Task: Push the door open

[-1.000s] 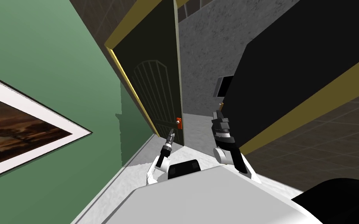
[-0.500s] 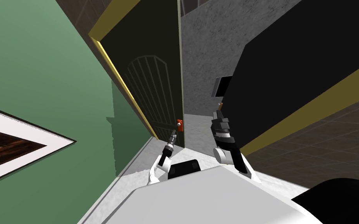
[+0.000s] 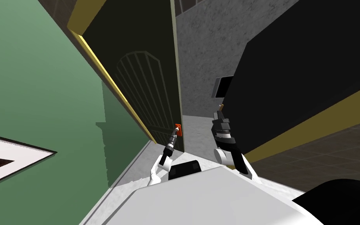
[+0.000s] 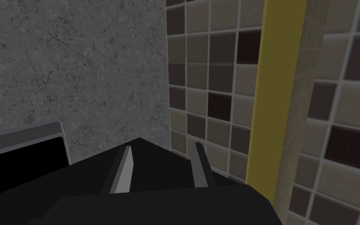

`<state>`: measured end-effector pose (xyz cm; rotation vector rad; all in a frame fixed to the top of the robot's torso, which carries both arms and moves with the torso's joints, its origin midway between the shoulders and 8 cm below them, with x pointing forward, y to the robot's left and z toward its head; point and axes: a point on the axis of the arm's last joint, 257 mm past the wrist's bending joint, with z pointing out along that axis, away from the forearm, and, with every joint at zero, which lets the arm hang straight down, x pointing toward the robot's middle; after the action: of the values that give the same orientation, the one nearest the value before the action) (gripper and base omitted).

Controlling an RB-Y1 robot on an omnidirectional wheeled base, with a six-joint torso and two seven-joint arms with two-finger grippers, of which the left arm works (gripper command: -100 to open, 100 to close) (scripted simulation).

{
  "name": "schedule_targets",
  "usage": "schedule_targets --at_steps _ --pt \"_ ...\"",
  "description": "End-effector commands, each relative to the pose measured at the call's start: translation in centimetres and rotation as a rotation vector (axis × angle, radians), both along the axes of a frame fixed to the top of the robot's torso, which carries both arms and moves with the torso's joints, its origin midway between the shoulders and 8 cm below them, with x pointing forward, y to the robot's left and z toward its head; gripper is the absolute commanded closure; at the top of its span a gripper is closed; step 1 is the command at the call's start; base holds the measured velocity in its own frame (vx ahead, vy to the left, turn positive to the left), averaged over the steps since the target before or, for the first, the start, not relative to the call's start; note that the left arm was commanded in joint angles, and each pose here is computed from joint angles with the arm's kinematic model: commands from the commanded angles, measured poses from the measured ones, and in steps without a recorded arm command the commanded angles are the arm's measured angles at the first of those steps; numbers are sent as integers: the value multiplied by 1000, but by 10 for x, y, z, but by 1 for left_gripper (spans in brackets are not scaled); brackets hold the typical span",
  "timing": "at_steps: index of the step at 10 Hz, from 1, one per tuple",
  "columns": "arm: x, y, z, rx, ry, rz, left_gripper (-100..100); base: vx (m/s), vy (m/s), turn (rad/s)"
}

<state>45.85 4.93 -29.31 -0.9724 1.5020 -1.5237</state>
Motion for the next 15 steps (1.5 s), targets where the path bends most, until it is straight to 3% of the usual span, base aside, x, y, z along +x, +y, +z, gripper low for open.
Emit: schedule_targets --at_steps 1,4,5,10,15 --pt "3 1 -1 -1 1 6 -100 175 -66 -33" --pt "5 1 -2 -2 2 10 -100 136 -64 -22" --pt "5 1 -2 -2 2 10 100 -10 3 4" --pt "5 1 -2 -2 2 10 100 -6 4 -6" --pt "40 39 -10 32 -4 74 100 82 -135 28"
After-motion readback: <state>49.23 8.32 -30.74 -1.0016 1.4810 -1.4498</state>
